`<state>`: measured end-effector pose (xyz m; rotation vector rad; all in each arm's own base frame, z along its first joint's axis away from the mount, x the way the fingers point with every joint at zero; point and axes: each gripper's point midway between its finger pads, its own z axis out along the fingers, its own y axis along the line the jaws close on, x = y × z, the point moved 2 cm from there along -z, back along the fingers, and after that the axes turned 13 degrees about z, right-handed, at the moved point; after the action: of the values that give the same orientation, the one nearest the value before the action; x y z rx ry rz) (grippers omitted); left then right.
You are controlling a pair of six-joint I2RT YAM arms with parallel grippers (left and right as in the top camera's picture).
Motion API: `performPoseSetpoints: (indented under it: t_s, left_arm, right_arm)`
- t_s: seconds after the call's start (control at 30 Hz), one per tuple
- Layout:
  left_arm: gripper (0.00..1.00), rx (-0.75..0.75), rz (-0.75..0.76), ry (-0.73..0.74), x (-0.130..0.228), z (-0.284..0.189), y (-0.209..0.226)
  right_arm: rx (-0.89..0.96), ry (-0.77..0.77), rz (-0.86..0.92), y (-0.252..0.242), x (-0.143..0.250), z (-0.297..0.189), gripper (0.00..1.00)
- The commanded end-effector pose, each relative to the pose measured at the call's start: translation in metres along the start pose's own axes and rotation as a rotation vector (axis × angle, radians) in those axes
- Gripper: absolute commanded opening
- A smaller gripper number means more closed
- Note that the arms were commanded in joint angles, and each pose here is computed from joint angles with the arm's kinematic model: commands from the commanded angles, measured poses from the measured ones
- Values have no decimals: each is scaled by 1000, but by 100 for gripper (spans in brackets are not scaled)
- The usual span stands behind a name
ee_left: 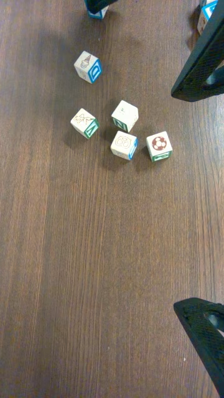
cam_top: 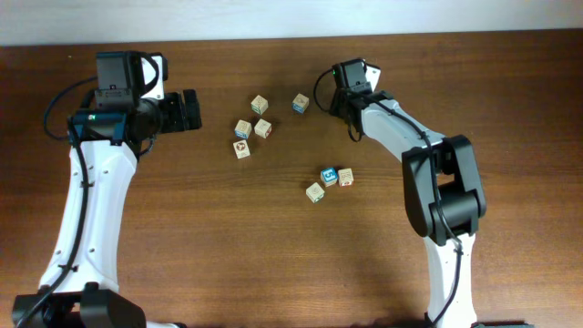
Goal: Rotate 4 blocks
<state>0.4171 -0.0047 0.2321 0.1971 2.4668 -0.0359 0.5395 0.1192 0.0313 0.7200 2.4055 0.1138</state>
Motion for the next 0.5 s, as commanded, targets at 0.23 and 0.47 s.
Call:
performPoseSetpoints:
  t_s: [0.23, 0.47]
  left_arm:
    - [99, -9, -12, -16, -6, -3, 2]
    - [99, -9, -12, -16, -6, -3, 2]
  right_arm:
    - [-434, 261, -345, 77, 30, -115, 27]
    - [-188, 602, -584, 69, 202, -163, 27]
